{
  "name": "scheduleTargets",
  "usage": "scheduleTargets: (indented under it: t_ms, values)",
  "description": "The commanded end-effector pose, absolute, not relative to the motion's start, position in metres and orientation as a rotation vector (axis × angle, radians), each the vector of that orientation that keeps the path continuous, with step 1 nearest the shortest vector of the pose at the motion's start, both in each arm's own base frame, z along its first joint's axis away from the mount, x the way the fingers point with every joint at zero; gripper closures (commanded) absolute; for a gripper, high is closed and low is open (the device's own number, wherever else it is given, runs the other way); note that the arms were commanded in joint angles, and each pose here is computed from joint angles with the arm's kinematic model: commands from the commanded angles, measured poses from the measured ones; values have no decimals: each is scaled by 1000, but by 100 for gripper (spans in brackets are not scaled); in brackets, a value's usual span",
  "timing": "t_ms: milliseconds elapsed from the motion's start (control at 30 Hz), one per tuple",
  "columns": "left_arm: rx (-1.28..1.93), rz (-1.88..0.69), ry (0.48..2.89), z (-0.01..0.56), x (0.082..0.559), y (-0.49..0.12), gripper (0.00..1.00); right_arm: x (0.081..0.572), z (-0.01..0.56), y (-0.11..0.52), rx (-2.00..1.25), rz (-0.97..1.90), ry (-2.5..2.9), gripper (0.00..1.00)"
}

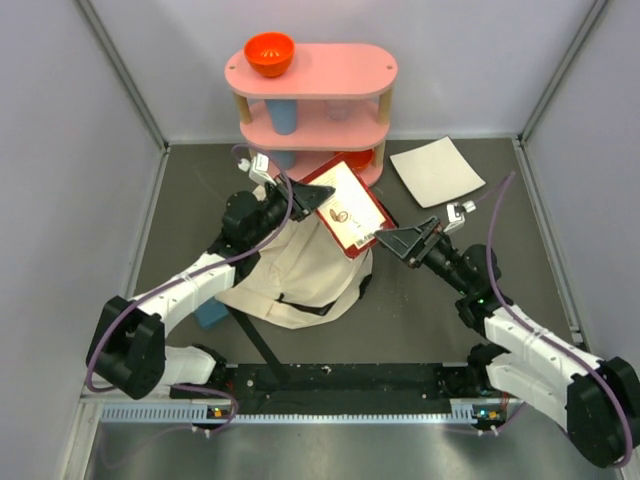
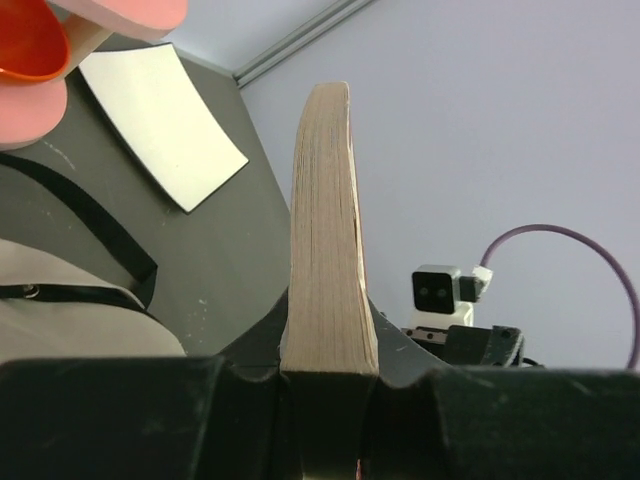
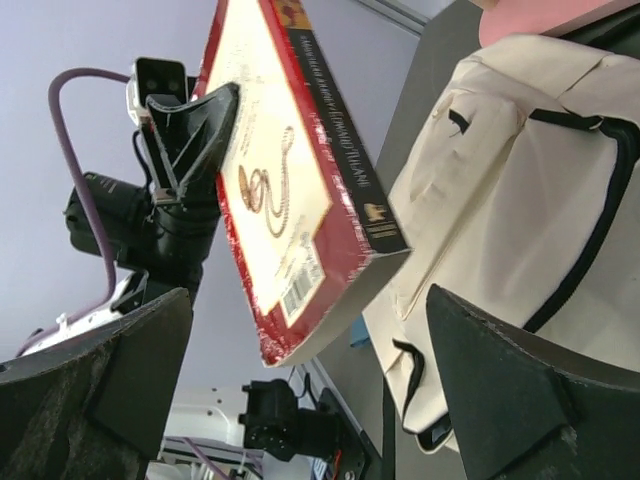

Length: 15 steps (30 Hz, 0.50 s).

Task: Pack the student bag
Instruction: Pick up the book from the center of the board.

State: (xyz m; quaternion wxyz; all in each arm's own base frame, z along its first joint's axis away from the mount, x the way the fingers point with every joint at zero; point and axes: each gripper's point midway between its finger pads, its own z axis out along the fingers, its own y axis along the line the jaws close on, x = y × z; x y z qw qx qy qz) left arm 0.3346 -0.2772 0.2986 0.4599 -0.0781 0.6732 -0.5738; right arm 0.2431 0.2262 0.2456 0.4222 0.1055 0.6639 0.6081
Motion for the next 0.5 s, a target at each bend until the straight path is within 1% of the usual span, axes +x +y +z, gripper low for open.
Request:
scheduleTargets:
  t_ms: [0, 100, 167, 300, 367, 400, 433, 467]
  values:
    - [-165, -1524, 1461, 351, 326, -280, 100, 253, 276, 231, 269, 1571, 1528, 1]
    - [-152, -1525, 1475, 351, 322, -285, 100, 258, 274, 235, 300, 1587, 1525, 1]
    - [-148, -1529, 1487, 348, 320, -288, 100, 257, 285, 237, 282, 1610, 1471, 2]
    - [-161, -1532, 1491, 342, 318, -290, 100, 261, 287, 250, 268, 1643, 1483, 9]
    - [-158, -1531, 1496, 340, 318, -291, 100, 260, 294, 254, 271, 1674, 1458, 16]
    - [-159, -1528, 1497, 339, 319, -291, 100, 258, 292, 257, 274, 1688, 1462, 22]
    - [-157, -1526, 1497, 338, 319, -291, 100, 259, 291, 259, 283, 1689, 1461, 25]
    - [-163, -1523, 1503, 336, 319, -290, 100, 258, 290, 260, 279, 1692, 1459, 32]
